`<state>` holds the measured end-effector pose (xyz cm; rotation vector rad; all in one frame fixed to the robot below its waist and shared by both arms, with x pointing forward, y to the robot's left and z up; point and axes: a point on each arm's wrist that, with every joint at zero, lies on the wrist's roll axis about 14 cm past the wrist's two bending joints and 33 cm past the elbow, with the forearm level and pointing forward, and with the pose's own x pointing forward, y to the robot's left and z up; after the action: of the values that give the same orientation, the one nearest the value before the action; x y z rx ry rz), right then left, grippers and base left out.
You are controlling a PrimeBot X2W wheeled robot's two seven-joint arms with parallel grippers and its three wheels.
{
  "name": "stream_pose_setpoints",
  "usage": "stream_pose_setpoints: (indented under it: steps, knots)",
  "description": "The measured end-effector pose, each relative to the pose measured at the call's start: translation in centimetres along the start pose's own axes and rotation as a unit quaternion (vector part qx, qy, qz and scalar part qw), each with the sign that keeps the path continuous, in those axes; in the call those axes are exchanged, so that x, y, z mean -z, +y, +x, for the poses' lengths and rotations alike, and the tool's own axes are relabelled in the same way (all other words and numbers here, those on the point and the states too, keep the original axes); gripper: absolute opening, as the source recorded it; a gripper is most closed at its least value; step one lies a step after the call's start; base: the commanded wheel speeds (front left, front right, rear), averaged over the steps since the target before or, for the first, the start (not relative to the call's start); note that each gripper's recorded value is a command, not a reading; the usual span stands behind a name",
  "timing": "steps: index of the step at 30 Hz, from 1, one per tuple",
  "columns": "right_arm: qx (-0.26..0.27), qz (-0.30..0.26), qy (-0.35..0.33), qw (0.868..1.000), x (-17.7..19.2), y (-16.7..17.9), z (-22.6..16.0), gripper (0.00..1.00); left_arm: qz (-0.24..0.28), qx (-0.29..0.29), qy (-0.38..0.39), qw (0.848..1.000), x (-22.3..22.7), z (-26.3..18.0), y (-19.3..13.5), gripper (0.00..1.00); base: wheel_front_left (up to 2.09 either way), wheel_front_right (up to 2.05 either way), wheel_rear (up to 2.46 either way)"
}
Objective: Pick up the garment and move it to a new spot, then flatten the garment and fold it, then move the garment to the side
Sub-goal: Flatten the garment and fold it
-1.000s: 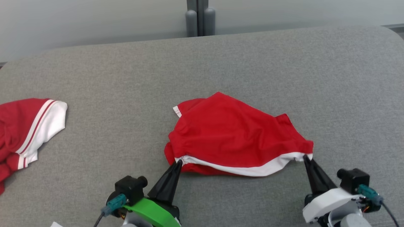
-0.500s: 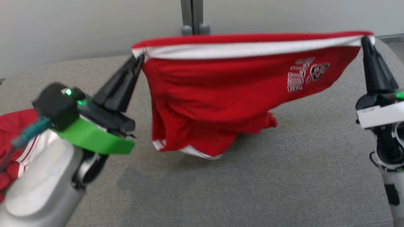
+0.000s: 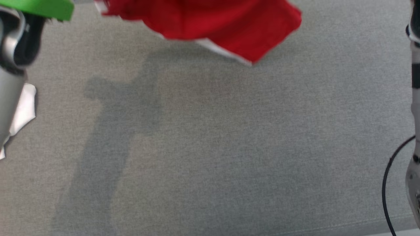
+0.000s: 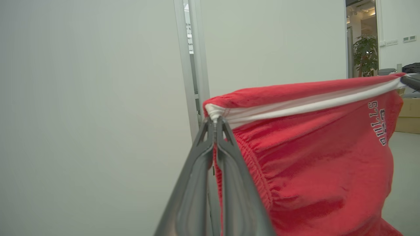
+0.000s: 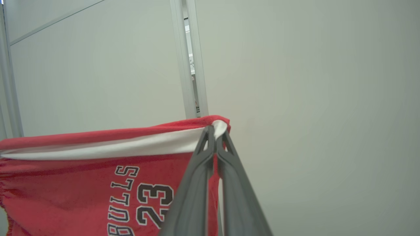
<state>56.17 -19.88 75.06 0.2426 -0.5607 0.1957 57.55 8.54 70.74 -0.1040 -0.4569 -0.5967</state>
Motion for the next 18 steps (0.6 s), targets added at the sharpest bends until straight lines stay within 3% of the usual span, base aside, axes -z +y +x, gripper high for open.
stream_pose_setpoints:
  steps: [1, 5, 9, 14, 18]
  knots:
    - [0.002, -0.008, -0.012, 1.0, 0.1, -0.2, 1.0, 0.0, 0.016, 0.002, -0.007, 1.0, -0.1, 0.8, 0.5, 0.0, 0.0, 0.0, 0.0]
    - [0.011, -0.021, -0.018, 1.0, 2.5, -1.1, 2.8, 0.0, -0.003, -0.009, -0.01, 1.0, 2.0, 2.2, 1.6, 0.0, 0.0, 0.0, 0.0]
    - [0.022, -0.012, 0.025, 0.999, 7.2, -1.9, 1.7, 0.0, -0.032, -0.029, 0.03, 0.999, 6.8, 0.7, 2.4, 0.0, 0.0, 0.0, 0.0]
    - [0.055, 0.028, 0.111, 0.992, 13.5, -3.0, -4.3, 0.0, -0.103, -0.089, 0.116, 0.984, 14.0, -5.8, 2.3, 0.0, 0.0, 0.0, 0.0]
    - [0.094, 0.064, 0.171, 0.979, 16.4, -3.8, -10.9, 0.0, -0.163, -0.14, 0.185, 0.959, 18.5, -12.6, 0.1, 0.0, 0.0, 0.0, 0.0]
